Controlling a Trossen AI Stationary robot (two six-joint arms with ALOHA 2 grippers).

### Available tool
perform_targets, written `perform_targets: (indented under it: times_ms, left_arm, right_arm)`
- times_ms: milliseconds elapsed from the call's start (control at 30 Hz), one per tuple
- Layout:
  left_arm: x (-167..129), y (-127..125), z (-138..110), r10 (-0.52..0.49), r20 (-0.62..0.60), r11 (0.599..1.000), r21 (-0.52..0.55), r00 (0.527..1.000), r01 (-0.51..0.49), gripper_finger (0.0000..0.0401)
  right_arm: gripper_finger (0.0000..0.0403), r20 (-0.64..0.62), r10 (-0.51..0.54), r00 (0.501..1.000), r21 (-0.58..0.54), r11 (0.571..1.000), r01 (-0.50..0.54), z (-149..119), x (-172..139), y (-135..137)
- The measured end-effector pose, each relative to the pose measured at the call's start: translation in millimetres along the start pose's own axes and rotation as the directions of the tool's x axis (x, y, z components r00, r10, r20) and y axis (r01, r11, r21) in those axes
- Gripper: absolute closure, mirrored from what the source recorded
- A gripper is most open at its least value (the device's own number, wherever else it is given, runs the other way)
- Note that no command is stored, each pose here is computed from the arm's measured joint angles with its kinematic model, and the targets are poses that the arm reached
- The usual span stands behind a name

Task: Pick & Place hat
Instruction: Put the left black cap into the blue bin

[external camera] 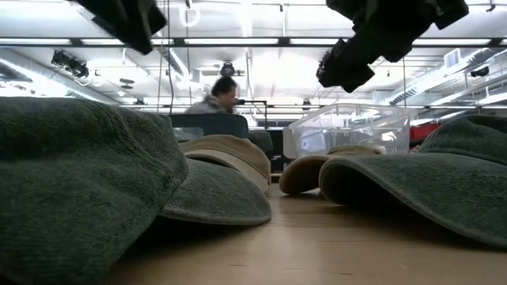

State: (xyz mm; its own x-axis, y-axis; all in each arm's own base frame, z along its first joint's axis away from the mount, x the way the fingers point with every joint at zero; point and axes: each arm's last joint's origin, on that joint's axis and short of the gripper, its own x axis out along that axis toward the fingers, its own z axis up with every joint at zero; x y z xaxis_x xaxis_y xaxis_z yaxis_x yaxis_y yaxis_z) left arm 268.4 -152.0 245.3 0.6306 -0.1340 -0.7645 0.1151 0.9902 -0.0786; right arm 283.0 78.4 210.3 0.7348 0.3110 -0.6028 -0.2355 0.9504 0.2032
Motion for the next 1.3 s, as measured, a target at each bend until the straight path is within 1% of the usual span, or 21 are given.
perform_targets:
  times_ms: [133,200,267,433,533,633,700,833,867,967,1033,1167,1300]
  left_arm:
    - [28,-8,-9,0.01,-0.027,1.0,0.019,1.0,-0.01,0.0209]
    - [42,-9,-15,0.025,-0.063,0.999,0.028,0.998,-0.024,0.0202]
    - [57,-13,-16,0.023,-0.059,0.999,0.028,0.998,-0.021,0.0198]
    - [80,-15,-27,0.044,-0.112,0.999,0.036,0.993,-0.04,0.0195]
    - [88,-16,-30,0.048,-0.114,0.999,0.025,0.992,-0.046,0.0203]
    - [89,-17,-31,0.053,-0.114,0.998,0.029,0.992,-0.05,0.0234]
    - [88,-17,-30,0.055,-0.11,0.998,0.025,0.992,-0.052,0.0271]
    - [84,-19,-25,0.046,-0.107,0.999,0.017,0.993,-0.044,0.0367]
    - [82,-21,-22,0.041,-0.102,0.999,0.011,0.994,-0.04,0.0382]
    - [74,-26,-12,0.014,-0.083,1.0,-0.003,0.996,-0.014,0.0387]
    - [64,-32,-1,-0.013,-0.044,1.0,-0.007,0.999,0.013,0.0387]
    - [35,-39,19,-0.039,-0.001,0.999,-0.015,0.999,0.039,0.0392]
    - [3,-39,41,-0.045,0.055,0.999,-0.025,0.997,0.046,0.039]
  right_arm:
    - [0.0207,-0.009,-0.001,1.0,0.003,1.0,0.001,0,2,0]
    - [0.0207,-0.016,-0.002,1.0,0.002,1.0,0.002,-1,2,0]
    - [0.0207,-0.033,-0.005,0.999,0.003,1.0,0.005,-2,1,0]
    - [0.0207,-0.052,-0.008,0.999,0.008,1.0,0.009,-4,1,-1]
    - [0.0207,-0.063,-0.01,0.998,0.009,1.0,0.011,-5,1,-1]
    - [0.0207,-0.063,-0.01,0.998,0.009,1.0,0.011,-5,1,-1]
    - [0.0207,-0.063,-0.01,0.998,0.002,1.0,0.01,-5,1,-1]
    - [0.0207,-0.063,-0.01,0.998,-0.001,1.0,0.01,-5,1,-1]
    - [0.0207,-0.063,-0.01,0.998,-0.001,1.0,0.01,-5,1,-1]
    - [0.0207,-0.063,-0.01,0.998,0.0,1.0,0.01,-5,1,-1]
    - [0.0207,-0.063,-0.01,0.998,0.0,1.0,0.01,-5,1,-1]
    - [0.0207,-0.058,-0.009,0.998,0.002,1.0,0.009,-4,1,-1]
    - [0.0207,-0.051,-0.008,0.999,0.002,1.0,0.008,-4,1,-1]
